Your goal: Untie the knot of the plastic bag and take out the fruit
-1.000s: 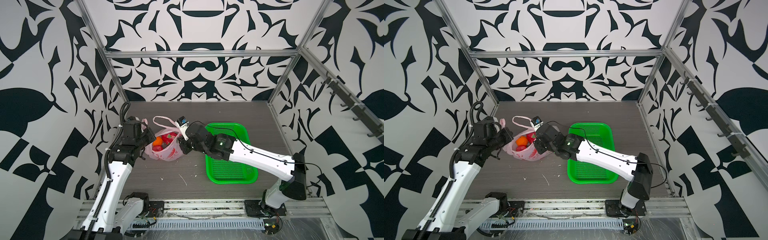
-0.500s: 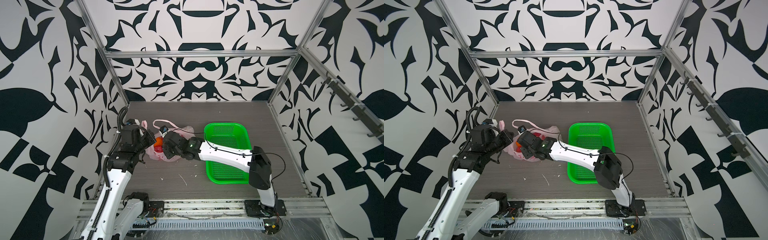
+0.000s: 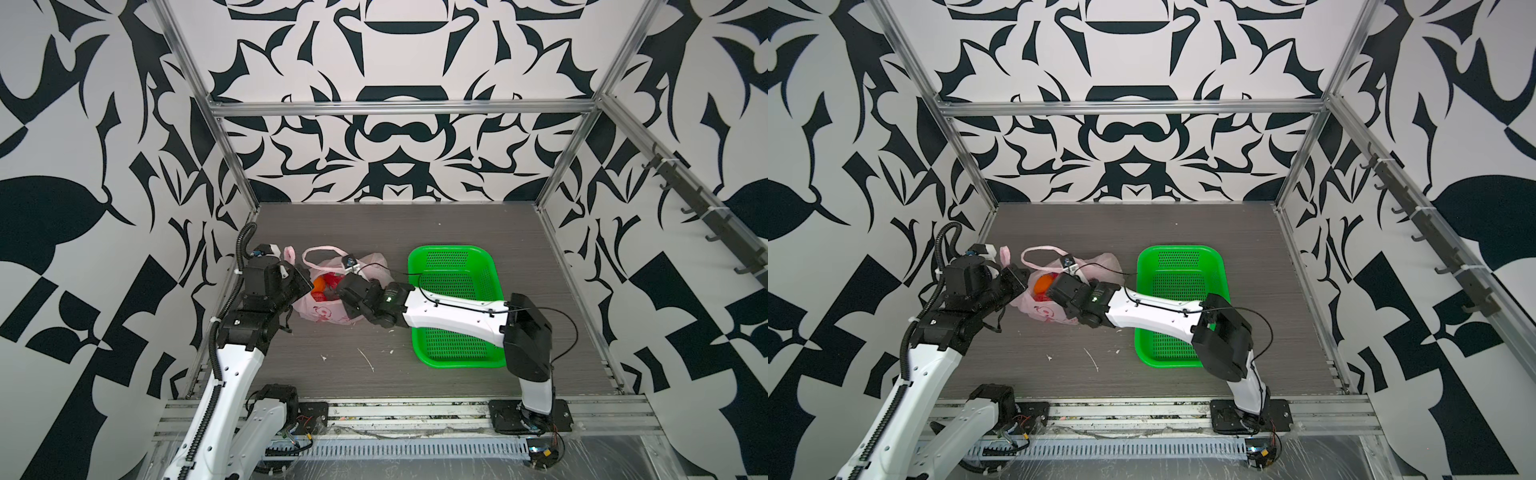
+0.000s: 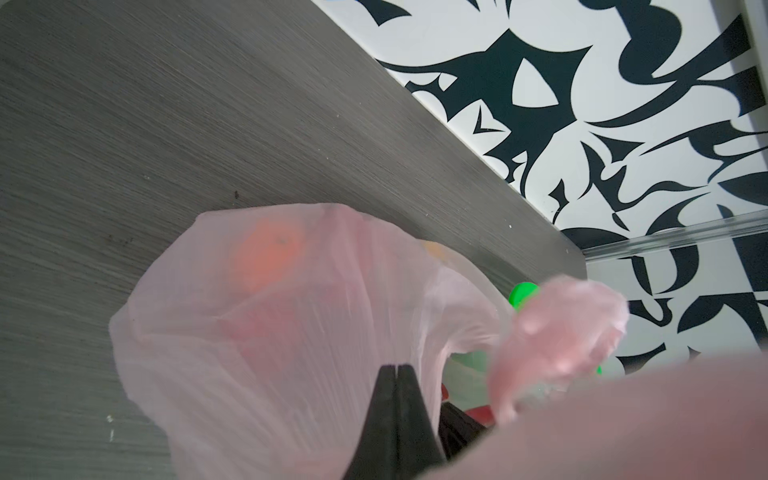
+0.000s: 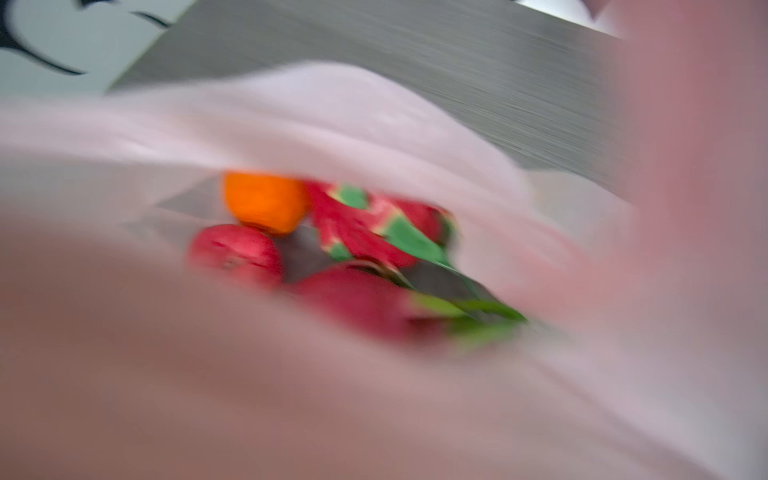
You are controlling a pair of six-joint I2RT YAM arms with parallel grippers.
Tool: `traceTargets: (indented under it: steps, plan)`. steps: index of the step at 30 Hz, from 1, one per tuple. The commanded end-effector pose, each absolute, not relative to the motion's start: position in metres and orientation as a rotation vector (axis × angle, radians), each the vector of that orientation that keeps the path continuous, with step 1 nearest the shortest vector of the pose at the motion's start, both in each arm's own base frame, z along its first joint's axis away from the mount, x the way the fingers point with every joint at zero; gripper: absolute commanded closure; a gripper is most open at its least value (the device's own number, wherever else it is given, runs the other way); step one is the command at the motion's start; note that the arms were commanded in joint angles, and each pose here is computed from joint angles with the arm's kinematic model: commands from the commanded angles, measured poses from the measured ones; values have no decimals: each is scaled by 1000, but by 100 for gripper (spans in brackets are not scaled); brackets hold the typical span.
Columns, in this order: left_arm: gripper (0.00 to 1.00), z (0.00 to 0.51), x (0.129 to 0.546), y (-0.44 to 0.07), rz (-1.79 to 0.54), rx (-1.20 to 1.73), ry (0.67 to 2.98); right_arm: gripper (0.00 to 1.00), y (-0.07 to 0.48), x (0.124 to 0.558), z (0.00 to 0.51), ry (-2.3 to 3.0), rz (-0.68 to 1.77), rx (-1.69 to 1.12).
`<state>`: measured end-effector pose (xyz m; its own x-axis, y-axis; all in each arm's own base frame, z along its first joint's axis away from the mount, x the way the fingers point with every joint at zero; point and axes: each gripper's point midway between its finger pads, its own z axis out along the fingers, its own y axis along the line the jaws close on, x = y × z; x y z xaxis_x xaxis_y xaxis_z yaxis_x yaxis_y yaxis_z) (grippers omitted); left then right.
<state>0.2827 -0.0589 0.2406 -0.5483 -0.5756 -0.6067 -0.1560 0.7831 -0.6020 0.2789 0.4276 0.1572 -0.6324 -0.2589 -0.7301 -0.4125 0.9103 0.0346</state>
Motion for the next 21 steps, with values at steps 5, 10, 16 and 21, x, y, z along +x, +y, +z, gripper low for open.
traceTargets:
  steps: [5,10,16,21]
  plan:
    - [100,226,277,-59,-650,-575,2098,99,383,283,165,2267,197,-199]
    - [100,221,272,-55,-630,-583,2103,100,372,278,145,2320,158,-173]
    - [100,219,269,-50,-594,-597,2099,100,357,265,123,2387,176,-110]
    - [100,221,270,-46,-575,-602,2087,100,348,259,120,2401,185,-88]
